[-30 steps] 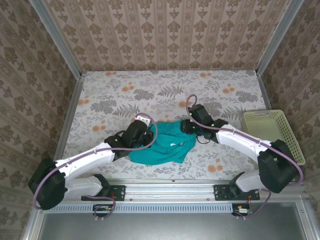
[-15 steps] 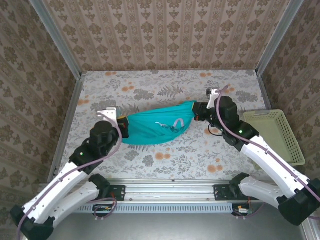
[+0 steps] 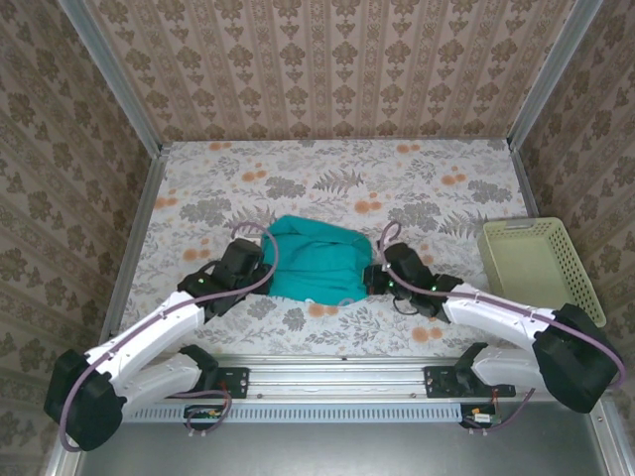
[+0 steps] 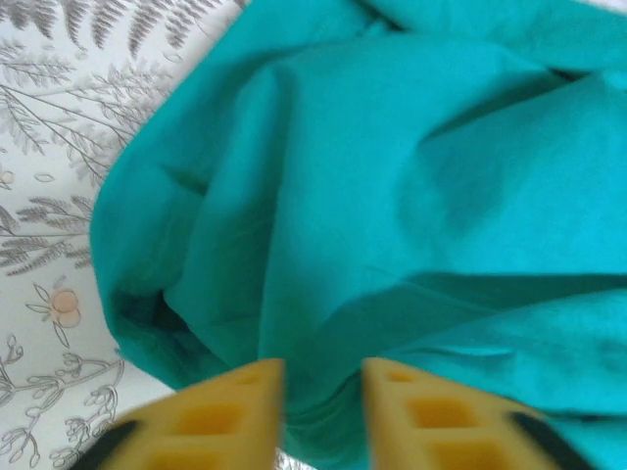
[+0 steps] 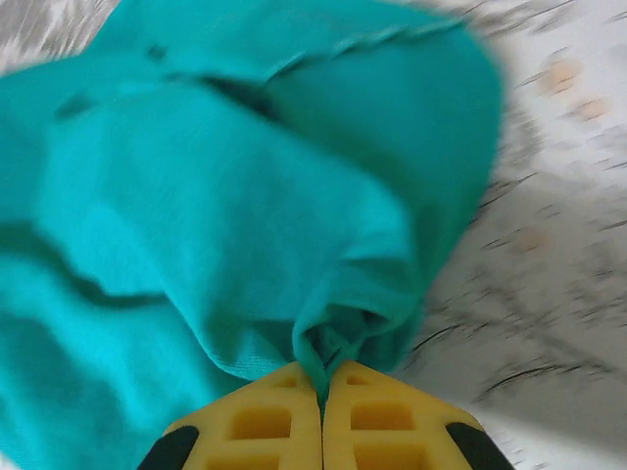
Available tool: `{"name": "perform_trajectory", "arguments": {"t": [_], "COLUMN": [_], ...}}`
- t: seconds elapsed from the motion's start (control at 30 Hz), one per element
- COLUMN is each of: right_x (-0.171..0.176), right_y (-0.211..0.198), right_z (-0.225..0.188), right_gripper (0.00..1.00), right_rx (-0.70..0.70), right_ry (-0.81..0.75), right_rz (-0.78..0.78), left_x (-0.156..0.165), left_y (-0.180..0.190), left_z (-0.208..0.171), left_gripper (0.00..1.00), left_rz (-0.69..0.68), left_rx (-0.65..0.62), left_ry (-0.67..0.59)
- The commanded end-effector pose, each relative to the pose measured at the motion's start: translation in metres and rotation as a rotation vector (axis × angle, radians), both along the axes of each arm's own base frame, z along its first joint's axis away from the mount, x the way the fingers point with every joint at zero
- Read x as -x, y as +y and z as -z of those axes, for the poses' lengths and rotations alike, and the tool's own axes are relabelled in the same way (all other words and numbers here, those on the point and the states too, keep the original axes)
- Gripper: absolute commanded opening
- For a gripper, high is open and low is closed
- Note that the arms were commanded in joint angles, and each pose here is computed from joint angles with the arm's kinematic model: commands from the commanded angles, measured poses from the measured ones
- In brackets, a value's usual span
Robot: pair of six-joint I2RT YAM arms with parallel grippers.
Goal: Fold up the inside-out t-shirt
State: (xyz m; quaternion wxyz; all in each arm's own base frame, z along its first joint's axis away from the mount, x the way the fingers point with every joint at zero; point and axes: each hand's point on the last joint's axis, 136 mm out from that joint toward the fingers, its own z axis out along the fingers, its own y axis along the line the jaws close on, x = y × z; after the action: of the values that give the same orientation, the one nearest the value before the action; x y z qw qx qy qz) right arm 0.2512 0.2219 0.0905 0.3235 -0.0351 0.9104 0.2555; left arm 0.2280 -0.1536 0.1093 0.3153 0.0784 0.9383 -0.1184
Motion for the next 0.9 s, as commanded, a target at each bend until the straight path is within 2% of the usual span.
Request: {"name": "perform_trajectory", "arguments": {"t": [0.0,0.1,0.17,0.27,0.37,0.53,0.73,0.8,0.87], "right_x": [0.014,0.022,0.024,0.027,0.026,0.017,0.013,0.011,0.009], "right_y": [0.034,0.036,0.034,0.03,0.02,-0.013,-0.025,-0.03,-0.027], "right_z": [-0.037,-0.031,-0.021,-0.017,-0.028,-0.043,-0.033,-0.024,-0.016], "right_gripper": [0.07,0.08,0.1,0.22,0.34,0.41,0.46,0.46,0.47], "right_rx": [-0.062,-0.068,-0.063,-0.055,-0.042,0.017,-0.005,-0.009,-0.044], "right_ry": [-0.162,-0.159,-0.141,-0.129,-0.151,-0.157,-0.108,-0.075,-0.048], "right_rz": [-0.109,-0.11,-0.107,-0.1,-0.073,0.034,0.077,0.115,0.127], "left_x": [0.005,0.009,0.01,0.016,0.025,0.046,0.052,0.05,0.048], "left_y": [-0.023,-0.046,-0.063,-0.086,-0.108,-0.144,-0.14,-0.138,-0.138], "left_z": [-0.033,-0.051,-0.047,-0.026,-0.007,0.0,0.022,0.031,0.04], "left_gripper": [0.57,0.7,0.75,0.82,0.83,0.9,0.98,0.97,0.92], "left_rz": [0.055,0.119,0.163,0.222,0.285,0.441,0.468,0.452,0.445], "left_rx": [0.058,0.03,0.024,-0.005,-0.025,-0.038,-0.169,-0.193,-0.198], "left_ry": [0.005,-0.023,-0.004,0.048,0.078,0.038,0.044,0.057,0.067]}}
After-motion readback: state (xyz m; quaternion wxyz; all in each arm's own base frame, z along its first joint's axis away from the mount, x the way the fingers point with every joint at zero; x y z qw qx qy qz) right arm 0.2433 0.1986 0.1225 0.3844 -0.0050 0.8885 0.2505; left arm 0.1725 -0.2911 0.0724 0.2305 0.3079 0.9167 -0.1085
